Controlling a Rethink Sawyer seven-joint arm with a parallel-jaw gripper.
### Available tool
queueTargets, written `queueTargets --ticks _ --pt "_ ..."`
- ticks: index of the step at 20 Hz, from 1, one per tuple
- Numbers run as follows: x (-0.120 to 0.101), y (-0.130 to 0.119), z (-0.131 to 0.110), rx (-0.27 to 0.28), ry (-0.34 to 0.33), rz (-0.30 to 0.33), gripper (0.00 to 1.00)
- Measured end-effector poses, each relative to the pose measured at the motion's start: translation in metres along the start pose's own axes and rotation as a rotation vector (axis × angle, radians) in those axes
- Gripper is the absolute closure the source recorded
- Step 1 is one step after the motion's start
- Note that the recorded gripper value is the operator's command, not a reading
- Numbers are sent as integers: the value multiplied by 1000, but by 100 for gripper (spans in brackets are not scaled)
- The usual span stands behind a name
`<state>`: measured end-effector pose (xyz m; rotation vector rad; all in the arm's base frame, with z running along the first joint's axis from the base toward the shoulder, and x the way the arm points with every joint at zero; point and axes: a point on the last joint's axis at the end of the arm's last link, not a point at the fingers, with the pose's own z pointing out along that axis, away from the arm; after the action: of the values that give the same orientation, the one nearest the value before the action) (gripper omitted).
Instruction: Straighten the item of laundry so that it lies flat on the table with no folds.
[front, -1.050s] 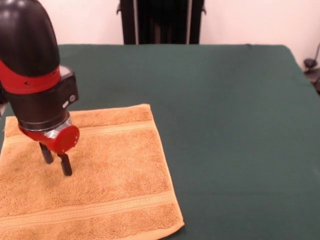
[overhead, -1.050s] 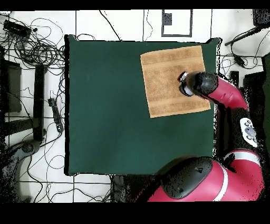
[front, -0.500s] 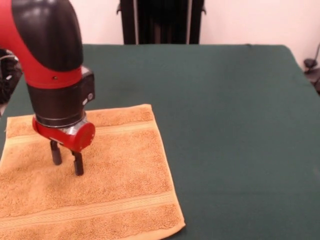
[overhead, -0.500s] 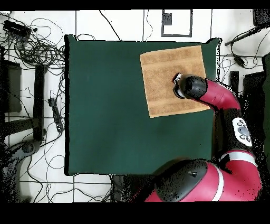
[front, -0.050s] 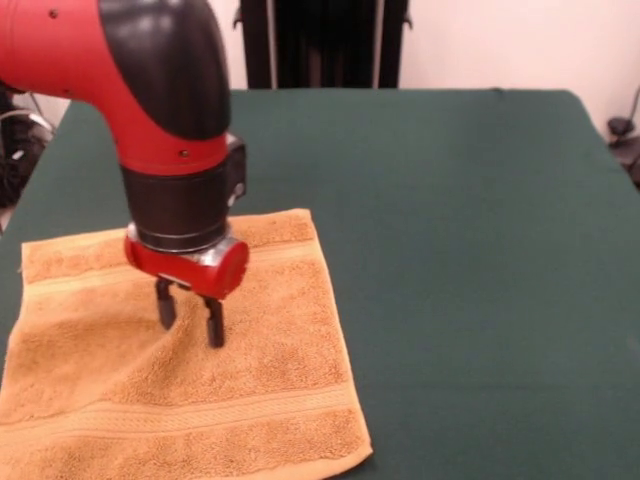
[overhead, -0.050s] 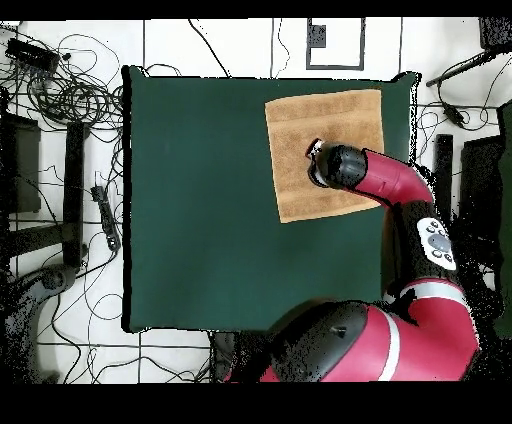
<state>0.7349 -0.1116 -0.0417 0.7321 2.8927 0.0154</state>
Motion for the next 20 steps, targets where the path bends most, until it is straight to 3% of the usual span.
queueTargets --ticks 7,20 --pt "5 18 -4 -6 0 -21 0" --pt "6 14 -2 -13 -8 -7 0"
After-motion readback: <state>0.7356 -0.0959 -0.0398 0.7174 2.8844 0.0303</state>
